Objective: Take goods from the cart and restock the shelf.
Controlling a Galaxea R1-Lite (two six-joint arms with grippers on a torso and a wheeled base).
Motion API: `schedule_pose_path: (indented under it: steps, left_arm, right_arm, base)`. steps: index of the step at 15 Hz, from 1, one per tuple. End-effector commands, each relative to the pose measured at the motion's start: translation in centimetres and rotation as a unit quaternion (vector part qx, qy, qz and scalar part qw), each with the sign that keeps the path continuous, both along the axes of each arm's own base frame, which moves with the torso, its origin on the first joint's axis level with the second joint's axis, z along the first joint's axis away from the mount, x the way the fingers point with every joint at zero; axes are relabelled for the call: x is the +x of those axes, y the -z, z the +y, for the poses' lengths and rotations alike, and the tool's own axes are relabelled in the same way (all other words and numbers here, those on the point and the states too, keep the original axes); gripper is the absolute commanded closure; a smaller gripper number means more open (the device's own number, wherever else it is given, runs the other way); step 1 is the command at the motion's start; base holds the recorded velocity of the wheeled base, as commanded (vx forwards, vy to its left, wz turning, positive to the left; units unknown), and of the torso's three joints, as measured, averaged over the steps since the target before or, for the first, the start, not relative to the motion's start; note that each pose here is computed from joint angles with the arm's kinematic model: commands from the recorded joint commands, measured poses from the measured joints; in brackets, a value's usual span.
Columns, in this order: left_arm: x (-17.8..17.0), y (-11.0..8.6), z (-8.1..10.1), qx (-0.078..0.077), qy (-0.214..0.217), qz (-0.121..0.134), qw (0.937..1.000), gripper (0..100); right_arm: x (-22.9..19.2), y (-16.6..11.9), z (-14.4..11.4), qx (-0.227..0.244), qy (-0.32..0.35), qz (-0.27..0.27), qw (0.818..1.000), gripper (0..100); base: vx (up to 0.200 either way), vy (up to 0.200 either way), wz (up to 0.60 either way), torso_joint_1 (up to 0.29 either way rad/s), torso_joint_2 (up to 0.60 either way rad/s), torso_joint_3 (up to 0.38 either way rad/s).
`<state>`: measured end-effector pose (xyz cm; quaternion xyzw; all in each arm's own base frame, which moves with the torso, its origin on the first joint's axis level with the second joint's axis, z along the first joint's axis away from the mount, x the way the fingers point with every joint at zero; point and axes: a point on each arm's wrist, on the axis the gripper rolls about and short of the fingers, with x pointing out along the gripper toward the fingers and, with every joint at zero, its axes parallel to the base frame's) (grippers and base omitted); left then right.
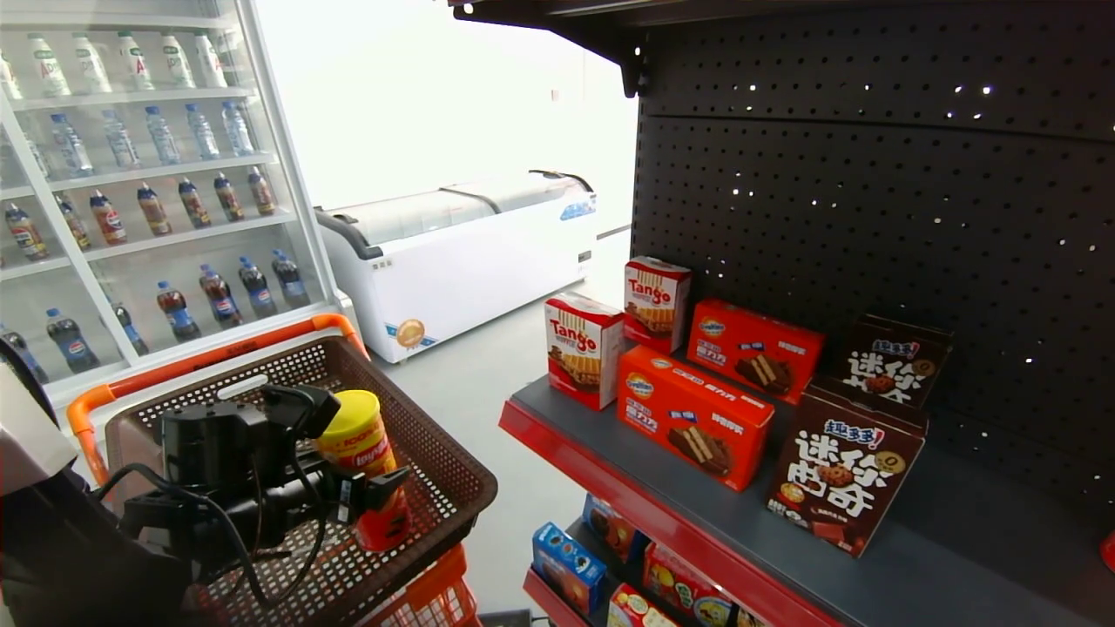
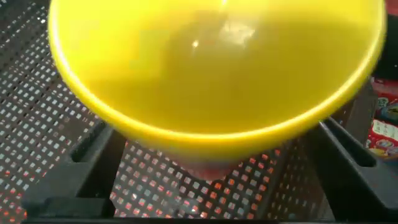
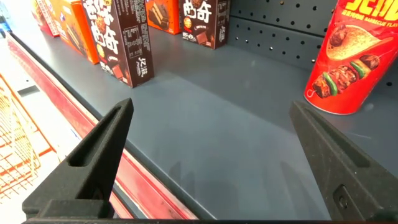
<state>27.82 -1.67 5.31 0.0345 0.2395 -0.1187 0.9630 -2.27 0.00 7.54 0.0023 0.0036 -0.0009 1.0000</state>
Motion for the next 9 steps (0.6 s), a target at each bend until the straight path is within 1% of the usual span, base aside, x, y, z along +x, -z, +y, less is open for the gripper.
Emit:
schedule_pose_path:
  steps: [1,3,7,8,9]
  left_arm:
    - [0.26,0.92,-0.18,-0.003,0.001,0.014,0.9999,0]
    - [0.37,1.36,-0.19,-0.004,0.001,0.021,0.9998,0]
    - [0.49,1.51,-0.07,-0.003,-0.001,0.023,0.9997,0]
    - [0.58,1.44,-0.07,-0.003,0.0,0.019,0.9998,100]
    - [0.58,1.41,-0.07,-0.001,0.0,0.02,0.9998,100]
  right_arm:
    - [0.0,0.01,0.0,0.001,0.0,0.0,1.0,0]
    - [0.0,0.01,0.0,0.0,0.0,0.0,1.0,0]
    - [0.0,0.01,0.0,0.0,0.0,0.0,1.0,0]
    - [0.0,0.01,0.0,0.0,0.0,0.0,1.0,0]
    - [0.0,0.01,0.0,0.0,0.0,0.0,1.0,0]
  base:
    - [0.0,0.0,0.0,0.0,0.0,0.0]
    - [0.0,0.0,0.0,0.0,0.0,0.0]
    - [0.0,0.0,0.0,0.0,0.0,0.0]
    - [0.0,0.0,0.0,0.0,0.0,0.0]
    - [0.0,0.0,0.0,0.0,0.0,0.0]
